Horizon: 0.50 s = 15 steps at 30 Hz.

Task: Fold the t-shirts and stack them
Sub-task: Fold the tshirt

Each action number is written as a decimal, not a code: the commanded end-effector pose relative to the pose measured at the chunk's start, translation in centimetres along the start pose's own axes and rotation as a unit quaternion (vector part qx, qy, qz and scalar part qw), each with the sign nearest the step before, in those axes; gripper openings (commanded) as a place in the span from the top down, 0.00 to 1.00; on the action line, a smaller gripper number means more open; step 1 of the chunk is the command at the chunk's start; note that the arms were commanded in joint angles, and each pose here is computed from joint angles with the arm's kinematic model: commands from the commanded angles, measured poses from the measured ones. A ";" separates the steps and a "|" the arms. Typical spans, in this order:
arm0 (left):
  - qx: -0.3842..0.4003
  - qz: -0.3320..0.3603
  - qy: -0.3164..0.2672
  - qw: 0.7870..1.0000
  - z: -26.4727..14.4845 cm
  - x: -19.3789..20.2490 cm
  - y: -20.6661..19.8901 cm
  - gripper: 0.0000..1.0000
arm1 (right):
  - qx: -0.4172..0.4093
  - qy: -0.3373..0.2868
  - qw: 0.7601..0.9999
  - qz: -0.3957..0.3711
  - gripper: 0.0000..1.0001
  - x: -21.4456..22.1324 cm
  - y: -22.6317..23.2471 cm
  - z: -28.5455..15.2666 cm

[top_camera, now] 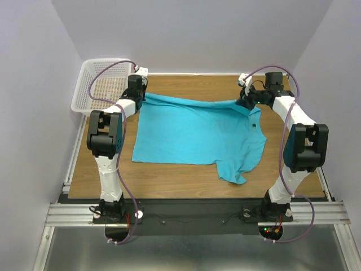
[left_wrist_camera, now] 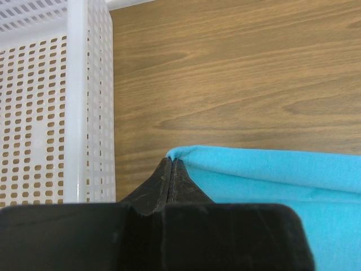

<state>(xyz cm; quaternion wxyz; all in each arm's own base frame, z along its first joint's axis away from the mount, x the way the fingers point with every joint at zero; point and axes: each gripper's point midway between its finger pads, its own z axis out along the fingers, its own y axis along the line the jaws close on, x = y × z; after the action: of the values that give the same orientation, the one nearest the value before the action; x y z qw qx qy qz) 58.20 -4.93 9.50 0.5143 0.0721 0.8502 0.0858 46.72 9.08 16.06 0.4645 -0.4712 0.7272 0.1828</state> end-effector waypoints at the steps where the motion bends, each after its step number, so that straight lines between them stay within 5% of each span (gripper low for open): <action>1: -0.008 -0.008 -0.040 0.999 -1.6 -3.4 0.7 0.97 | 0.013 -0.027 0.999 -0.037 0.99 -2.6 -0.2 -1.3; 6: -0.004 -0.012 -0.042 0.999 -2.3 -3.6 0.8 0.91 | 0.007 -0.018 0.999 -0.033 1.00 -1.5 0.8 -1.1; 15: 0.023 -0.026 -0.077 0.996 -5.3 -5.2 0.5 0.56 | -0.006 -0.002 1.000 -0.020 0.99 0.6 2.4 -0.9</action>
<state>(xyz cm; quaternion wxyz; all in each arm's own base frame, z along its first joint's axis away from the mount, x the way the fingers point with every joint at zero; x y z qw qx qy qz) 55.99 -5.18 10.10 0.5127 0.0751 0.8525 0.0692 43.98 9.11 13.55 0.4401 -0.4731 0.7378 0.1952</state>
